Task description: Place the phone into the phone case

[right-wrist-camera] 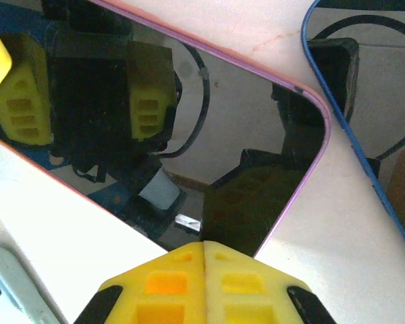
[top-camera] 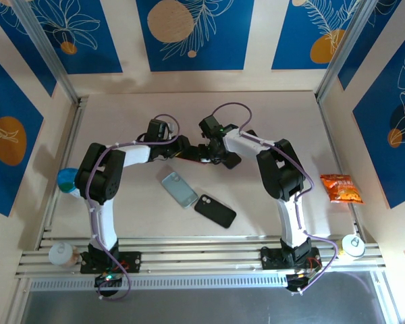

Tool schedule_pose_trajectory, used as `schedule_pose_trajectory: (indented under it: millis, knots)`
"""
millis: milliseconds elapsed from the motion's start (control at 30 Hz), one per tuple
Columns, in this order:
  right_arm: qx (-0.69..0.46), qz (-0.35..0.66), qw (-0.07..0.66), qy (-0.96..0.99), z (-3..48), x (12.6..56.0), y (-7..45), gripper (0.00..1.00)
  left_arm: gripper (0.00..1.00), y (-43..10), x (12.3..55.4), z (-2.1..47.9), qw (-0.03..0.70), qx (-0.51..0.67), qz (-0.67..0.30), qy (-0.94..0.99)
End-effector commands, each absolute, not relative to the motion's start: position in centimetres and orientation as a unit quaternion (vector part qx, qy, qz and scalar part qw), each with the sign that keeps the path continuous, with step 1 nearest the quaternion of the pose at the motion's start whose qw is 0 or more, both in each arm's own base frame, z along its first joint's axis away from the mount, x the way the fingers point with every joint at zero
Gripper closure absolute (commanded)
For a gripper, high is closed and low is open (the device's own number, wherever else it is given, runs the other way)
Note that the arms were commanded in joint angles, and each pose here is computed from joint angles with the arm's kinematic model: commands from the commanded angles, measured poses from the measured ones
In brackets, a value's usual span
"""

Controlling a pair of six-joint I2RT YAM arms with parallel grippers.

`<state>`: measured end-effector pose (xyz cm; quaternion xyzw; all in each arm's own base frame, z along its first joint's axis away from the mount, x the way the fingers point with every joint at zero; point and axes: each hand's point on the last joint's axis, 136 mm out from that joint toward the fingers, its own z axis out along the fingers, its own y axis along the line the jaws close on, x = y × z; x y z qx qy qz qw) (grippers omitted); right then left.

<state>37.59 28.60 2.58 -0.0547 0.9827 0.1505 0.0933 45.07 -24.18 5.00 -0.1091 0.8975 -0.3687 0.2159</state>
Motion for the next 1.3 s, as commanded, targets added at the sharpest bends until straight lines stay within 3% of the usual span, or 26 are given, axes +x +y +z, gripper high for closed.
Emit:
schedule_pose_trajectory:
  millis: [0, 233, 400, 1267]
  knots:
    - [-0.043, 0.094, -0.119, 0.987, -4.1, 27.0, 25.8, 1.00, 0.51, -20.5, 43.0, 0.9, 0.165, -0.144, -0.303, 0.927]
    - [-0.018, 0.176, 0.031, 0.984, 5.9, 34.8, 27.0, 1.00, 0.51, -20.4, 43.2, 1.1, 0.164, -0.138, -0.295, 0.931]
    - [-0.036, 0.193, 0.087, 0.977, 9.6, 37.6, 27.1, 1.00, 0.51, -20.3, 43.3, 1.1, 0.164, -0.138, -0.291, 0.933]
    - [-0.064, 0.150, 0.049, 0.985, 2.8, 36.5, 29.0, 1.00, 0.51, -20.4, 43.6, 1.2, 0.163, -0.140, -0.291, 0.932]
